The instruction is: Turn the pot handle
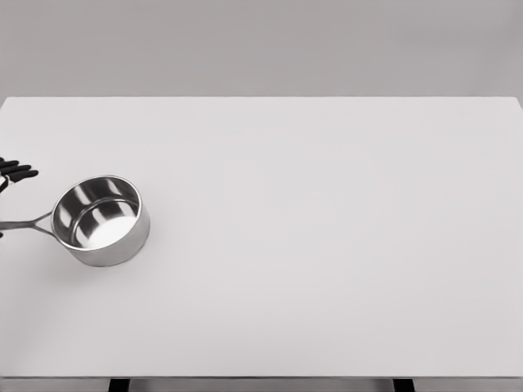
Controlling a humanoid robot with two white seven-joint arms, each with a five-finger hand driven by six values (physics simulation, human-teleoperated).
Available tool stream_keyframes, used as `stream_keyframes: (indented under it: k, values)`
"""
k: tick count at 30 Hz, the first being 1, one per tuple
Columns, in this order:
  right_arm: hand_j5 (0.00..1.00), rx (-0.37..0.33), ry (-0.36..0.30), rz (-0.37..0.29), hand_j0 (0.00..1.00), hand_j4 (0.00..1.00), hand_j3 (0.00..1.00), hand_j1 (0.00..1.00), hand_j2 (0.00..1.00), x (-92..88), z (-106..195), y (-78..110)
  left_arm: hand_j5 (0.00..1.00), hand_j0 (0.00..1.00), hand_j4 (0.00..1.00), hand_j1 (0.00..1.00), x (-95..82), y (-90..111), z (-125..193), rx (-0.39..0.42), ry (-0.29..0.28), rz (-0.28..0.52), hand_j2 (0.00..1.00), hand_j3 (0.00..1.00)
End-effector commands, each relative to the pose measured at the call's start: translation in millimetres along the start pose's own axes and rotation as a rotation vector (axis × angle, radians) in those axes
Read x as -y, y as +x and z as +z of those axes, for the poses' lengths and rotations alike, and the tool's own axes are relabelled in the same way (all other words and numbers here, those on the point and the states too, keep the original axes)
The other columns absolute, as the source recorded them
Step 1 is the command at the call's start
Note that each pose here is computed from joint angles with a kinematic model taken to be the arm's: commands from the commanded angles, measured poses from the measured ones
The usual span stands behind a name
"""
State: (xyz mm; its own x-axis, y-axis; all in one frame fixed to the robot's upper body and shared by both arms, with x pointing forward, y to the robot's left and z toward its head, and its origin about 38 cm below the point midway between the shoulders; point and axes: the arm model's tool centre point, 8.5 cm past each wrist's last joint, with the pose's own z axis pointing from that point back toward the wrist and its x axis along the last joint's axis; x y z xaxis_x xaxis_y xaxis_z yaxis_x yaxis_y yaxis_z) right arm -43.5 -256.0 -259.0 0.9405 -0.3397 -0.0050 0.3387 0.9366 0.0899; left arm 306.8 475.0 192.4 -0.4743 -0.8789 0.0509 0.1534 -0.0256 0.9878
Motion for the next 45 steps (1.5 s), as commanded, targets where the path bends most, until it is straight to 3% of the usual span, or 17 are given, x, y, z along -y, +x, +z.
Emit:
stream_keyframes:
  k: [1,18,30,35,45]
  values:
    - [1.0,0.0,0.0,0.0,1.0,1.0,1.0,1.0,1.0,0.0,0,0.0,1.0,1.0,1.0,1.0,1.0,-3,1,-0.008,0.0,0.008,1.0,1.0]
    - [1.0,0.001,0.0,0.001,1.0,1.0,1.0,1.0,1.0,0.0,0,0.1,1.0,1.0,1.0,1.0,-4.3,-3,-11,0.002,0.029,0.009,1.0,1.0]
    - [1.0,0.0,0.0,0.0,1.0,1.0,1.0,1.0,1.0,0.0,0,0.0,1.0,1.0,1.0,1.0,2.0,2,-12,0.021,0.008,0.024,1.0,1.0]
    - [1.0,0.0,0.0,0.0,1.0,1.0,1.0,1.0,1.0,0.0,0,0.0,1.0,1.0,1.0,1.0,-4.2,24,-19,0.086,0.042,0.023,1.0,1.0]
    - [1.0,0.0,0.0,0.0,1.0,1.0,1.0,1.0,1.0,0.0,0,0.0,1.0,1.0,1.0,1.0,-25.1,44,-20,0.16,0.142,0.159,1.0,1.0]
